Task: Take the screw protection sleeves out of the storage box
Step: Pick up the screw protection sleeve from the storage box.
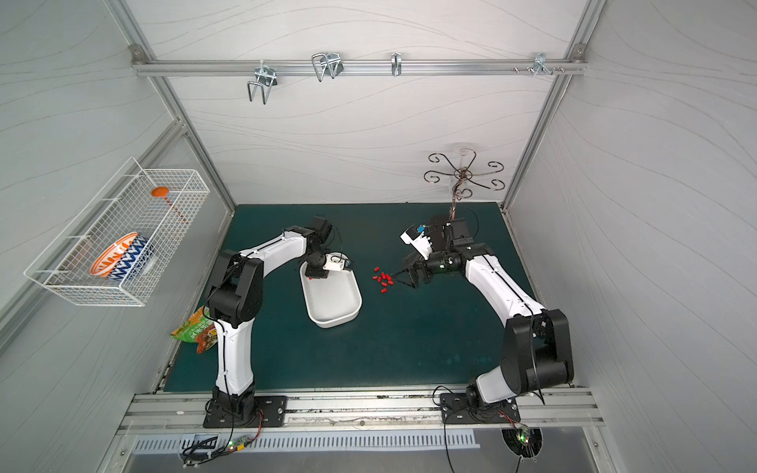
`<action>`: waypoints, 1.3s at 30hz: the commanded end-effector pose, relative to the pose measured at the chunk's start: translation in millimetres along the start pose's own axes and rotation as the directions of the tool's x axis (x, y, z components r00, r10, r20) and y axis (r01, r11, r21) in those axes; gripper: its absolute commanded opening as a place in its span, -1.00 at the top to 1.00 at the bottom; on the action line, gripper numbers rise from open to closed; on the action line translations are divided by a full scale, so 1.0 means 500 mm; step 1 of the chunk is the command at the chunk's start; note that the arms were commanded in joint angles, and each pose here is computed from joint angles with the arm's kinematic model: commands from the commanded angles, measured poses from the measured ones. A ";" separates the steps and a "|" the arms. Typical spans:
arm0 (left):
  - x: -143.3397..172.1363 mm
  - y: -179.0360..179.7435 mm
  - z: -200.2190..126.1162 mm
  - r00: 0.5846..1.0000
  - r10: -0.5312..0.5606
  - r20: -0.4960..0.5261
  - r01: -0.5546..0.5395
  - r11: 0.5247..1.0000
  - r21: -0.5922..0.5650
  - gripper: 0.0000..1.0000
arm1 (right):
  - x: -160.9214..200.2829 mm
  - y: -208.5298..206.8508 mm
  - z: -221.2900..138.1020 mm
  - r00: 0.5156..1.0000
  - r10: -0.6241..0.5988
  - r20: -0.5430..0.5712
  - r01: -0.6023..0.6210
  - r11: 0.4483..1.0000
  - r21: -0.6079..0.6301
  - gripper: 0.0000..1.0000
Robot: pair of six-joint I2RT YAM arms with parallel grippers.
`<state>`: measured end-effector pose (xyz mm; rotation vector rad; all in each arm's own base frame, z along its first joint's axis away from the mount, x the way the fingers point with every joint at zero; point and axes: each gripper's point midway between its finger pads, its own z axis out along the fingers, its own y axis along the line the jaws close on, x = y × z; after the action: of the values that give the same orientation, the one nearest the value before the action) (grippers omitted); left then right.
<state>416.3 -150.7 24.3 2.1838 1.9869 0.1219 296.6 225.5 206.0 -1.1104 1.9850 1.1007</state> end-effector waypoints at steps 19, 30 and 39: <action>-0.057 -0.044 -0.118 0.964 -0.162 0.211 0.171 0.985 -0.027 1.00 | 0.010 -0.006 0.000 1.000 0.015 -0.007 -0.015 1.000 0.004 -0.98; -0.123 -0.075 -0.224 0.825 -0.361 0.434 0.372 0.926 0.063 1.00 | 0.008 -0.010 -0.018 1.000 -0.020 -0.005 0.020 0.999 0.045 -0.98; -0.158 -0.072 -0.296 0.745 -0.418 0.520 0.417 0.900 0.126 1.00 | 0.009 -0.009 -0.014 0.998 0.013 -0.055 -0.013 1.000 0.002 -0.98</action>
<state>346.2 -198.8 142.2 1.5422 2.0732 -0.3993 300.4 217.6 203.0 -1.1115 2.0207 1.0654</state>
